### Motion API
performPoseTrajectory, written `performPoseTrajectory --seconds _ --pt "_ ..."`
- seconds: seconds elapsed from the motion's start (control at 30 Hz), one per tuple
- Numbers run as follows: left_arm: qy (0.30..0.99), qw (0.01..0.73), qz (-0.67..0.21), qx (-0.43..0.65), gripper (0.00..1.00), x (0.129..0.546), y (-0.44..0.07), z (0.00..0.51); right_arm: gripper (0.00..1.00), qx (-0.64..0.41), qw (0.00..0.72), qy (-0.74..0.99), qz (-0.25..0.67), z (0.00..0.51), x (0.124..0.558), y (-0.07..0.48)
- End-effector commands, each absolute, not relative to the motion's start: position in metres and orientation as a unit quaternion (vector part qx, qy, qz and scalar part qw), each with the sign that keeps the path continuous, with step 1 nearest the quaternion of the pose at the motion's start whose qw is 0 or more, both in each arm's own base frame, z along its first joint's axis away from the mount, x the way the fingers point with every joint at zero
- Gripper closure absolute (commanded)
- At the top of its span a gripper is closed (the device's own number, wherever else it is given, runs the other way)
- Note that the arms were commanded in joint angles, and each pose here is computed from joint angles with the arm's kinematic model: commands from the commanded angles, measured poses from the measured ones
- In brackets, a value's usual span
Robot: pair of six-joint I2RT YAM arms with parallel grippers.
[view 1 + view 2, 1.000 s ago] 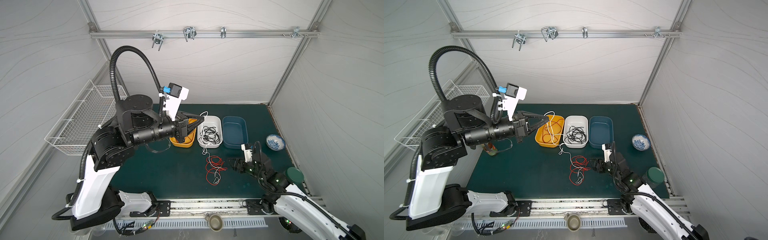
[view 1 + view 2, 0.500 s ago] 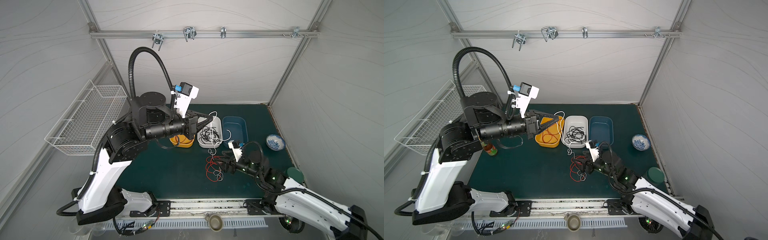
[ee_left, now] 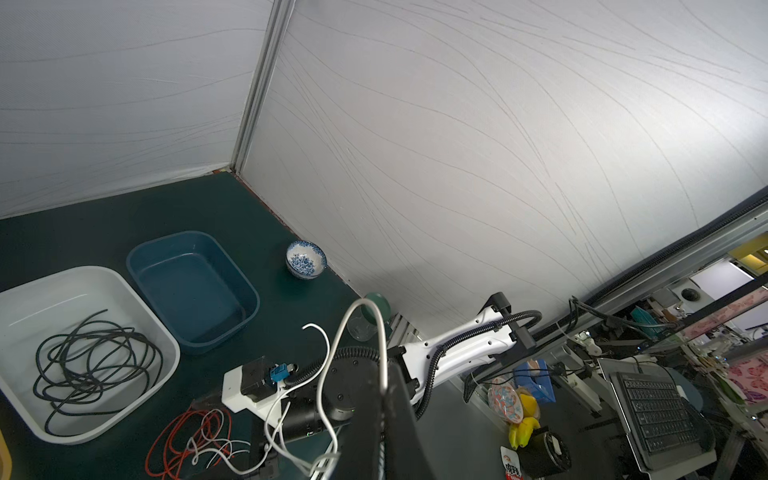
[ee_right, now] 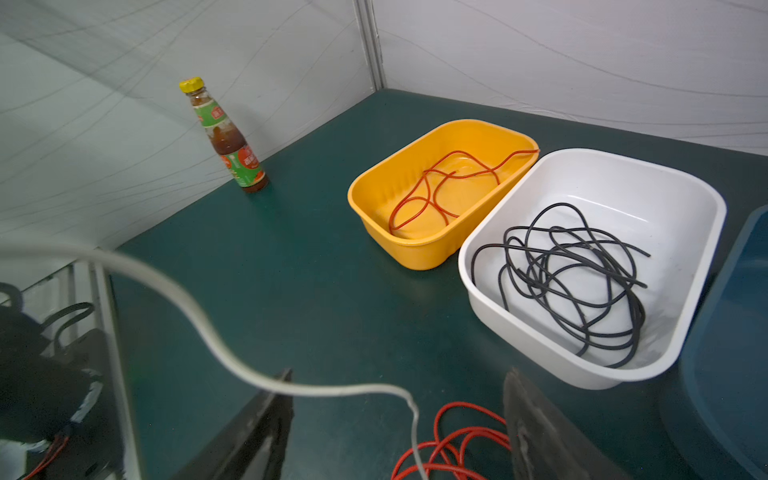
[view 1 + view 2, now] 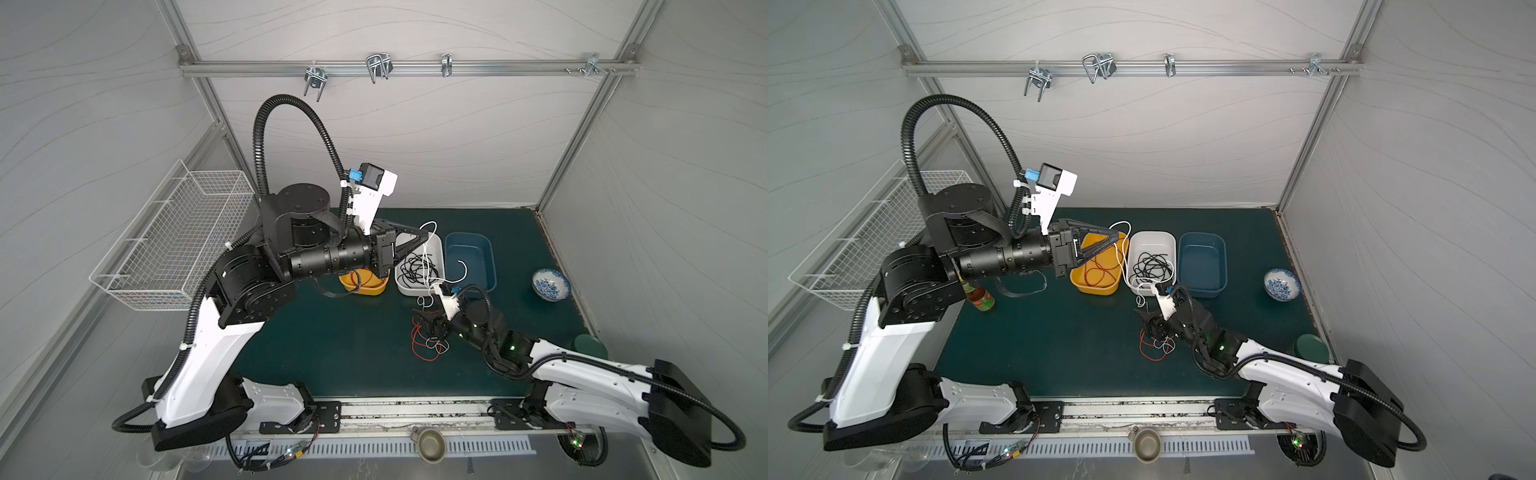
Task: Untangle the cables
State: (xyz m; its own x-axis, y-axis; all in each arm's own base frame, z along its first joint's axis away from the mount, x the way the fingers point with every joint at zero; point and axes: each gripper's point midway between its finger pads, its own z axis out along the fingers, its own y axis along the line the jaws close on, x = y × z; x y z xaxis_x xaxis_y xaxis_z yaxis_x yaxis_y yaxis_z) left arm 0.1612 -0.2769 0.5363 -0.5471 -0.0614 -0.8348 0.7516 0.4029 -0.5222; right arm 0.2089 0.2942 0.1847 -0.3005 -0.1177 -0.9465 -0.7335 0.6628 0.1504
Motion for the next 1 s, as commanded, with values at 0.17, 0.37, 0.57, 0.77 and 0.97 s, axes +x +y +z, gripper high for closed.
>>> performPoseTrajectory --seconds 0.17,0.37,0.57,0.77,0.97 --pt "0.700 0.430 -0.517 0.239 1.00 0.153 -0.273 0.556 0.47 -0.236 0.588 0.737 0.237 0.206 0.246 0.297" --pt "0.697 0.443 -0.512 0.238 1.00 0.149 -0.264 0.560 0.80 -0.226 0.575 0.747 0.243 0.186 0.244 0.293" --pt "0.695 0.455 -0.505 0.237 1.00 0.146 -0.254 0.564 0.97 -0.220 0.559 0.764 0.235 0.164 0.236 0.277" --pt "0.695 0.474 -0.487 0.235 1.00 0.146 -0.244 0.571 1.00 -0.186 0.538 0.792 0.220 0.141 0.228 0.248" --pt "0.685 0.487 -0.484 0.243 1.00 0.145 -0.242 0.586 1.00 -0.117 0.495 0.840 0.191 0.107 0.226 0.204"
